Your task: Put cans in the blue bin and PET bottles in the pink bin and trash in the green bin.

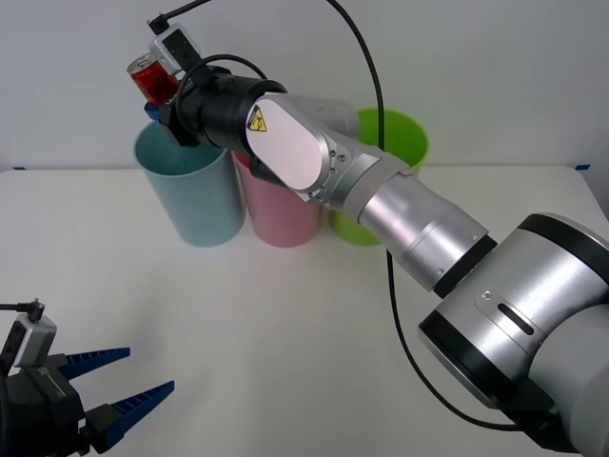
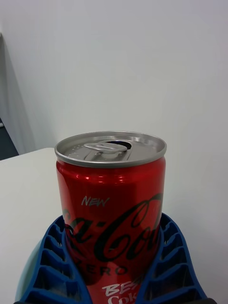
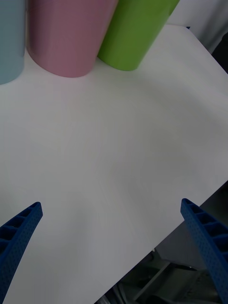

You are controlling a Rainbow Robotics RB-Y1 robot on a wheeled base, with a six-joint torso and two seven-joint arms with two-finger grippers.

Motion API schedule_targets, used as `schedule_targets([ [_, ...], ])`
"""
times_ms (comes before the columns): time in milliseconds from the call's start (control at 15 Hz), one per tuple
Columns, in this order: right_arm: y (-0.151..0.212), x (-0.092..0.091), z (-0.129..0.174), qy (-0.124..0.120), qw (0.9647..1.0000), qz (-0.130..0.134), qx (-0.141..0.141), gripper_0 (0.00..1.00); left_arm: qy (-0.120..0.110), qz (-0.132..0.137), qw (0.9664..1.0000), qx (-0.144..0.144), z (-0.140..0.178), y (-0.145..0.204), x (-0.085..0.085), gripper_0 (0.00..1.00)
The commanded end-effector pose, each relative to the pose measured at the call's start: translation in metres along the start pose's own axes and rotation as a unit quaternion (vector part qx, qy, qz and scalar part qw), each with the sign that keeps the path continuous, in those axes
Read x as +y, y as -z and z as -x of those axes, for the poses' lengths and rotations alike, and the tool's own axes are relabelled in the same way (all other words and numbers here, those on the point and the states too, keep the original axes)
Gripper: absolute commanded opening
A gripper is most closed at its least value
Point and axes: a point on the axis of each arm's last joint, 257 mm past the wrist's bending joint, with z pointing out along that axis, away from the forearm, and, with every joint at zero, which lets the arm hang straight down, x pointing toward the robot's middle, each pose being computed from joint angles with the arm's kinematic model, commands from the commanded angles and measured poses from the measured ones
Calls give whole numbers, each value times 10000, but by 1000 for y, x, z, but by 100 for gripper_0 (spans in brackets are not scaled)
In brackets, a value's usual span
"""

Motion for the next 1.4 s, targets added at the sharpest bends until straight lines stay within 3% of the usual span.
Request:
schedule_targets([
  [67,-5,5,-16,41,9999,-27,110,0,0,0,10000,0,0,0,0,100],
  [267,-9,1,-28,-47,9997,-197,100,0,0,0,10000,0,0,0,0,100],
  [1267,-9,-2,-23,-175,9995,-266,4,2,0,0,10000,0,0,0,0,100],
  [1333,-9,-3,-23,-195,9994,-274,-5,39,0,0,10000,0,0,0,0,100],
  [1400,-9,-3,-23,-195,9994,-274,-5,61,0,0,10000,0,0,0,0,100],
])
